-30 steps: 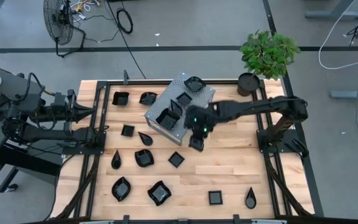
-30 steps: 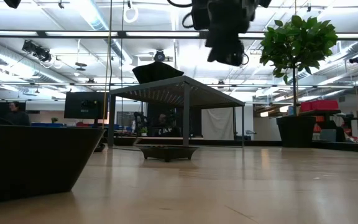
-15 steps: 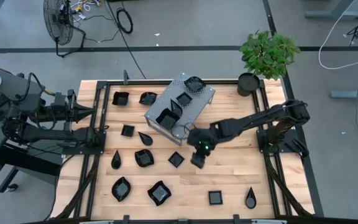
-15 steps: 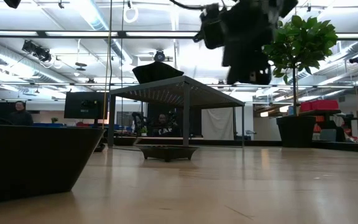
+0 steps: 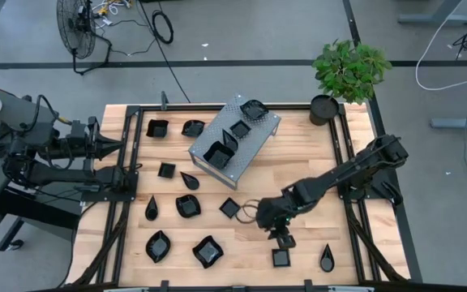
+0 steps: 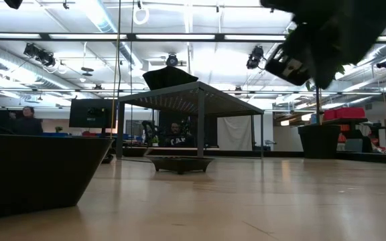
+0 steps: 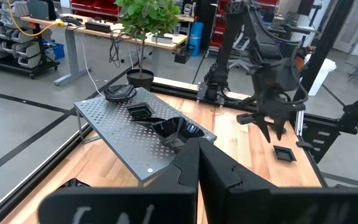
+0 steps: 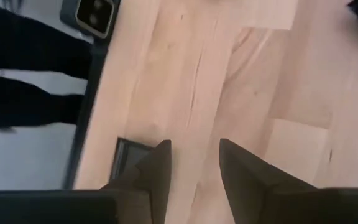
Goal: Pick & Place Mini shaped plates
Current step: Stack the black square shape plate on top of the black square shape plate on the shelf
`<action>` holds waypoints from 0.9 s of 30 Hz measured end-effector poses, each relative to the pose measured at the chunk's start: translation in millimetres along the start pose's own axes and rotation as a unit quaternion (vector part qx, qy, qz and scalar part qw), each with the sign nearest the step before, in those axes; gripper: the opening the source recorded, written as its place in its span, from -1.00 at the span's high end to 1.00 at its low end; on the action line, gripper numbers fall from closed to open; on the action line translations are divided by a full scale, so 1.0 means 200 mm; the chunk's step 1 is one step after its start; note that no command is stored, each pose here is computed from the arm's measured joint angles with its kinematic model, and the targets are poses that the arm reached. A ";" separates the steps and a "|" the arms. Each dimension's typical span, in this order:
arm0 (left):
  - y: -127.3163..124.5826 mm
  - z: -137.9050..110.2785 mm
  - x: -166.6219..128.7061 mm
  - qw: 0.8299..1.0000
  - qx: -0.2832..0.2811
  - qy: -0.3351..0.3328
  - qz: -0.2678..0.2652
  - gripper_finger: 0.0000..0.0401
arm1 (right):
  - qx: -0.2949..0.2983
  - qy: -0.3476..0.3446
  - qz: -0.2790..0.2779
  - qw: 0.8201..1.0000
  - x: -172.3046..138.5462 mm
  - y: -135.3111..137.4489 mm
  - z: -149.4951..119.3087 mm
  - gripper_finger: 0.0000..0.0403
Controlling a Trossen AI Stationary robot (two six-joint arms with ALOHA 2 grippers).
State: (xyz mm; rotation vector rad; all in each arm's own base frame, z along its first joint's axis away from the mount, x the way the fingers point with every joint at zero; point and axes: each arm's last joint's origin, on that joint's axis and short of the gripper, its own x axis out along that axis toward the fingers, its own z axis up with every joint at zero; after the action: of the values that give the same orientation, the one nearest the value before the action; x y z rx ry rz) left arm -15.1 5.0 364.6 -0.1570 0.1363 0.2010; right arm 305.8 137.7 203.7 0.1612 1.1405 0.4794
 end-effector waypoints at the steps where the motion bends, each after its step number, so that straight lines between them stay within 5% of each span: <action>1: 0.00 0.00 0.00 1.000 0.000 0.000 0.000 0.97 | -0.009 0.002 -0.008 1.000 0.01 0.01 -0.01 0.31; 12: 0.00 0.00 0.00 1.000 0.000 0.000 0.000 0.97 | -0.038 0.027 -0.037 0.998 0.13 0.07 -0.16 0.13; 27: 0.00 0.00 0.00 1.000 0.000 0.000 0.000 0.97 | -0.051 0.010 -0.037 0.998 0.30 0.21 -0.26 0.16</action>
State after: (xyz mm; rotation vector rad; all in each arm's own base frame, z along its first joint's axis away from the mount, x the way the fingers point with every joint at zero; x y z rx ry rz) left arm -15.2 5.0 364.6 -0.1565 0.1360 0.2006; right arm 267.8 194.9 147.1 0.0247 1.1352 0.4739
